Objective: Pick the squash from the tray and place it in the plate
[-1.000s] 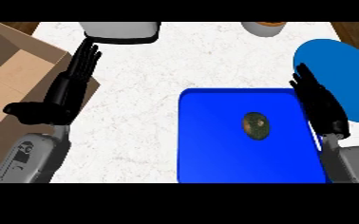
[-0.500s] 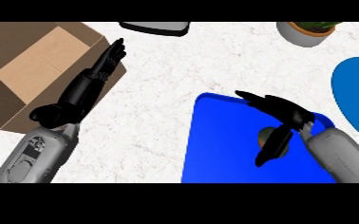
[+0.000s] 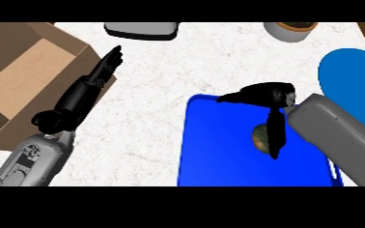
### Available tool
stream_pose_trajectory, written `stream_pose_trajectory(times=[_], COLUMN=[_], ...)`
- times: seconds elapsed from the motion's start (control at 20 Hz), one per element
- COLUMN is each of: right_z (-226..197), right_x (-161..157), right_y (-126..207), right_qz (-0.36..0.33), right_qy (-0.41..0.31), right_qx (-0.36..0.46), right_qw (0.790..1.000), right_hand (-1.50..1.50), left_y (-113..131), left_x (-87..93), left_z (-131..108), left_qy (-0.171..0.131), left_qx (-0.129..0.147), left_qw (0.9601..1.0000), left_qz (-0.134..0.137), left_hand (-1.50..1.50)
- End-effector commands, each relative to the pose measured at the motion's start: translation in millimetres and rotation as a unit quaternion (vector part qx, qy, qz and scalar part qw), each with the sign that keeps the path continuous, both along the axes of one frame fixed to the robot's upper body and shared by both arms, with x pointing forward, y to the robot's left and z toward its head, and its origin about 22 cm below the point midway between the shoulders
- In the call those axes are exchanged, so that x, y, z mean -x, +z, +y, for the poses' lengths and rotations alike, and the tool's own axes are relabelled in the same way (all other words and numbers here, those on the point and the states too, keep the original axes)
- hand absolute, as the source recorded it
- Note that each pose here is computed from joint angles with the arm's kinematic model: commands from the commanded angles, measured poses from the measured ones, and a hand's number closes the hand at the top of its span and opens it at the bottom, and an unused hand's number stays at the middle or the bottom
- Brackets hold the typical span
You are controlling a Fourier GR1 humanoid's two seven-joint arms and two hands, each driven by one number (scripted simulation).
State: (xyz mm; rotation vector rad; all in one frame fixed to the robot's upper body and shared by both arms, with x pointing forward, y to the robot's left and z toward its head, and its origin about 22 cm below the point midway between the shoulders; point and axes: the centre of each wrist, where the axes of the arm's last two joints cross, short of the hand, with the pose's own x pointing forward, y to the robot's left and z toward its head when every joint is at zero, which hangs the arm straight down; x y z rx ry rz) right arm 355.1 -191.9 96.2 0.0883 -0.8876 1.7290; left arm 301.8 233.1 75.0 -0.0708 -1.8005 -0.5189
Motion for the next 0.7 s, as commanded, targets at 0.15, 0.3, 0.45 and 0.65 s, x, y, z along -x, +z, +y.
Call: stream_pose_trajectory(times=[0.15,0.3,0.45,0.65], right_z=[18,45,55,58], right_x=[-48,-56,-65,-73], right_y=[24,13,28,30], right_qz=[0.072,0.112,0.128,0.096], right_qy=[0.039,0.062,0.080,0.068], right_qx=[0.108,0.150,0.192,0.223], right_qw=[0.991,0.980,0.970,0.968], right_hand=[-1.50,-1.50,-1.50,-1.50], left_y=[-6,4,-8,10], left_x=[26.7,20.0,16.6,10.1], left_z=[19,15,30,28], left_qy=[0.015,0.024,0.031,0.033], left_qx=[-0.010,0.004,-0.004,-0.003], left_qw=[0.9998,0.9997,0.9995,0.9995], left_qz=[0.007,-0.004,0.002,0.001], left_hand=[0.00,0.00,0.00,0.00])
